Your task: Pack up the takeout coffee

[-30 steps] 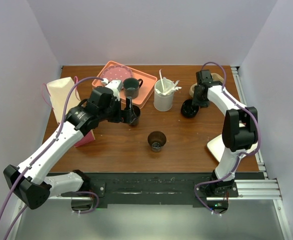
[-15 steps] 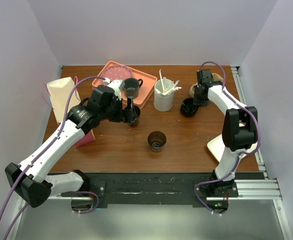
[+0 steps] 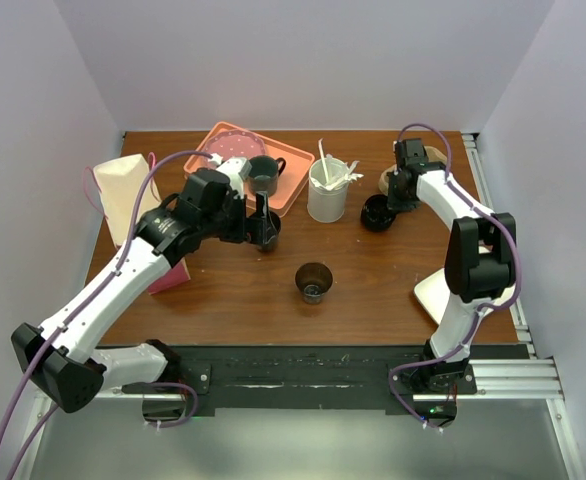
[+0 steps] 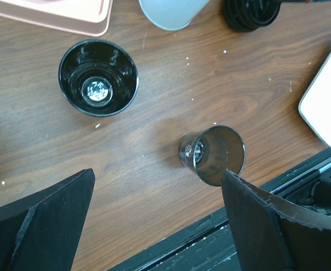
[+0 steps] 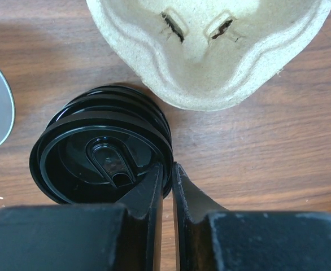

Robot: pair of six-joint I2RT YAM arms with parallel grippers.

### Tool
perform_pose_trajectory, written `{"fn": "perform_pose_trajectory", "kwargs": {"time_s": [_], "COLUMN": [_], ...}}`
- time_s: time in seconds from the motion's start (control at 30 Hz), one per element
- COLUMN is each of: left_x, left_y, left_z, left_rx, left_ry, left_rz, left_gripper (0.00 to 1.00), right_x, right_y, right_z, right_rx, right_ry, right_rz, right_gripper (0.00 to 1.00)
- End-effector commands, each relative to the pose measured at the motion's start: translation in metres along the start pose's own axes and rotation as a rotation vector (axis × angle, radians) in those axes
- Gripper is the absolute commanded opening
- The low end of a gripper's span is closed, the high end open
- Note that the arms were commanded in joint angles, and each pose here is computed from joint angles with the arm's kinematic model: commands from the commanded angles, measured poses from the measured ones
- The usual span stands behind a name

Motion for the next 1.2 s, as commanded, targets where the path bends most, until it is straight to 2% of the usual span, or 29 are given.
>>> {"fn": "perform_pose_trajectory", "kwargs": {"time_s": [0.0, 0.4, 0.5, 0.87, 1.17], "left_x": [0.019, 0.025, 0.028, 0.024, 0.008], "left_y": [-0.019, -0.03, -0.036, -0.072, -0.1], "left_z": [0.012, 0.014, 0.015, 0.013, -0.006], "left_rx": [-0.065, -0.103, -0.123, -0.319, -0.484], "left_ry": [-0.057, -0.052, -0.048, 0.043, 0.15], "left_rz": [-0.022, -0.006, -0.007, 0.019, 0.053], "left_gripper": [0.99, 0.97, 0.96, 0.89, 0.86], "right_x": [0.013, 0.009, -0.002, -0.053, -0.066], "right_y": [-0.004, -0.011, -0.001, 0.066, 0.116], "right_z": [0.033, 0.067, 0.08, 0.185, 0.22], "right_rx": [0.024, 0.012, 0.065, 0.243, 0.403], "right_ry": [-0.059, -0.077, -0.055, -0.159, -0.202], "right_rz": [0.02, 0.018, -0.016, 0.09, 0.045], "right_gripper": [0.09, 0.08, 0.07, 0.07, 0.06]}}
Point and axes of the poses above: each gripper's point midway between its finger pads, its own z axis back along the fingers, its own y axis along the line the jaws close on, x = y × z, the point moved 3 cm from there along z, back along the fingers, and after that the axes turned 12 degrees about z, right-handed, at the moved point
